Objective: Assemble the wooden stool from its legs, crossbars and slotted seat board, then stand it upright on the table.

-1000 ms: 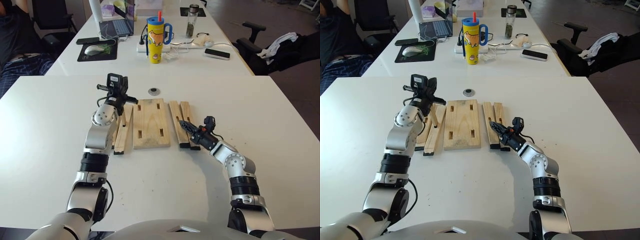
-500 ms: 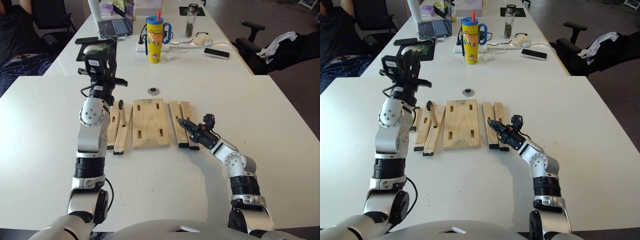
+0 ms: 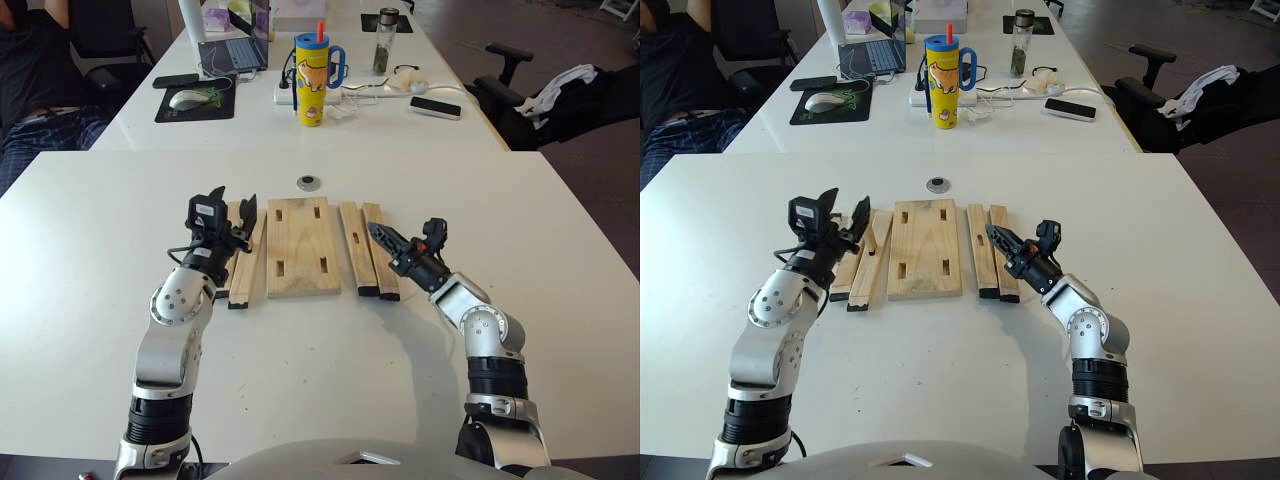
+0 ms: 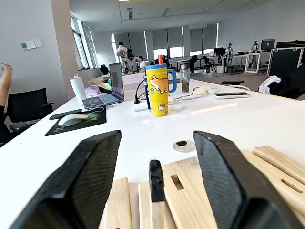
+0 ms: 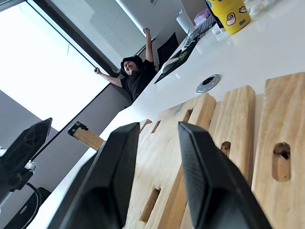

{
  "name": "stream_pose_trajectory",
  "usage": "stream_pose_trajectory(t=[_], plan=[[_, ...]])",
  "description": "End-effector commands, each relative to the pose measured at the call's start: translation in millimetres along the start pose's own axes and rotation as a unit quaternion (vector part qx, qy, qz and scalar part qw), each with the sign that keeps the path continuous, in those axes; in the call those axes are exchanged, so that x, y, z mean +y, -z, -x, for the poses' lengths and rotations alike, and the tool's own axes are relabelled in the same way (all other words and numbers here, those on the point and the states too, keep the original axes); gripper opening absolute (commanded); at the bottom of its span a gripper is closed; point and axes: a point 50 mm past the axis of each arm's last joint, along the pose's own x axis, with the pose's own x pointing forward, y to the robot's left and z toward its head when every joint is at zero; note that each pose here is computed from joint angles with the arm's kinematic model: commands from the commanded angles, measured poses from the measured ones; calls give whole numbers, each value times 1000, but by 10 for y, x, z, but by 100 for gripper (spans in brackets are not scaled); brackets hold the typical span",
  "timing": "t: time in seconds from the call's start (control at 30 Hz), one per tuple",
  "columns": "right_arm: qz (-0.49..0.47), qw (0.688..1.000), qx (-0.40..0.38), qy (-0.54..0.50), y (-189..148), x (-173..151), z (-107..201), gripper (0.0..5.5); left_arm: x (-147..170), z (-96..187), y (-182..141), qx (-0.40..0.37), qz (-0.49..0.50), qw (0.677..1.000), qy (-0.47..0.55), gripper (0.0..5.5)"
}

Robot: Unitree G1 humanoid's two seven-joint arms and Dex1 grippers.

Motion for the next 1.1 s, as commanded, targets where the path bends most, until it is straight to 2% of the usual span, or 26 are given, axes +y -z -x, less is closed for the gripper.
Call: stream_pose_trajectory(t=[0.03,0.27,0.53,1.1], plan=[[-3,1000,1,-5,-49,30,-38,149,1,6,169,48,-16,999,-13,275],[-5,1000,18,-9,-28,31,-67,149,0,-79,337,87,-14,995,-48,275],[-7,999,34,-15,-7,21,-99,149,-64,-184,324,84,-1,995,-47,275],[-10,999,45,-20,45,20,-110,149,-13,-256,321,91,-17,994,-57,44]])
